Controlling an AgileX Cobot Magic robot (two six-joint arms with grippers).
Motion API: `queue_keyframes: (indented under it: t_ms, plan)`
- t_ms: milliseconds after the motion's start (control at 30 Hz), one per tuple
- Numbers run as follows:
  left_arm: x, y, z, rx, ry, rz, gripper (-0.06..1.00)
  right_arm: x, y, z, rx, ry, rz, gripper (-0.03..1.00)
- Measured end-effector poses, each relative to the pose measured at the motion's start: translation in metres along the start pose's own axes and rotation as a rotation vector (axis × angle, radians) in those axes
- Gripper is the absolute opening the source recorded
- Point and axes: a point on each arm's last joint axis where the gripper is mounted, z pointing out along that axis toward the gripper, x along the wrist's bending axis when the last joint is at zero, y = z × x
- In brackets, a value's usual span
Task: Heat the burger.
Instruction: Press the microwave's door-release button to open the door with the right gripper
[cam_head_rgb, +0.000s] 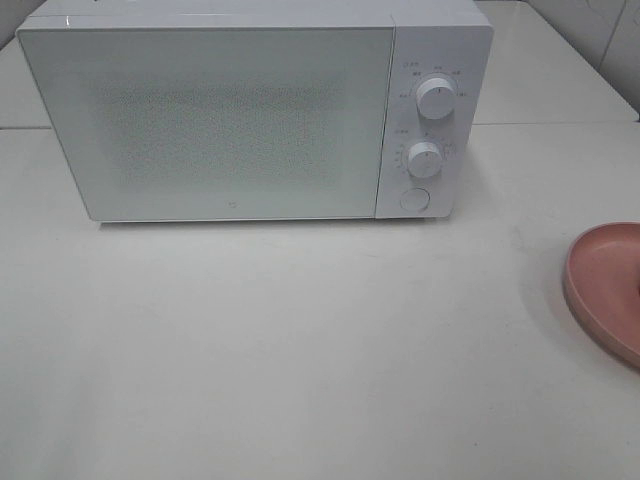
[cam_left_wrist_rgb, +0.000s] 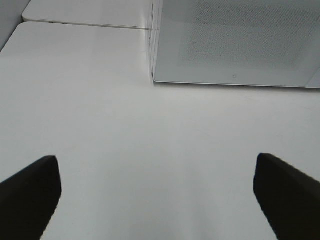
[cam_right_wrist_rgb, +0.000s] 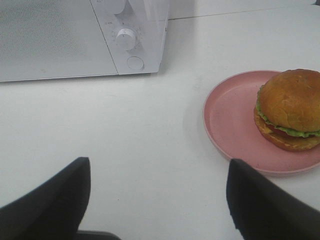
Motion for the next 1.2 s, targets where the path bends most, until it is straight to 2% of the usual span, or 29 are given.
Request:
queue_keyframes:
  t_ms: [1033, 1200]
  plan:
    - [0.000, 0.000, 0.000, 0.000, 0.000, 0.000, 0.99, 0.000, 0.000, 0.000, -0.002, 0.002, 0.001, 0.75]
    - [0.000, 0.000, 0.000, 0.000, 0.000, 0.000, 0.99, 0.004, 0.013, -0.002, -0.055, 0.031, 0.013, 0.75]
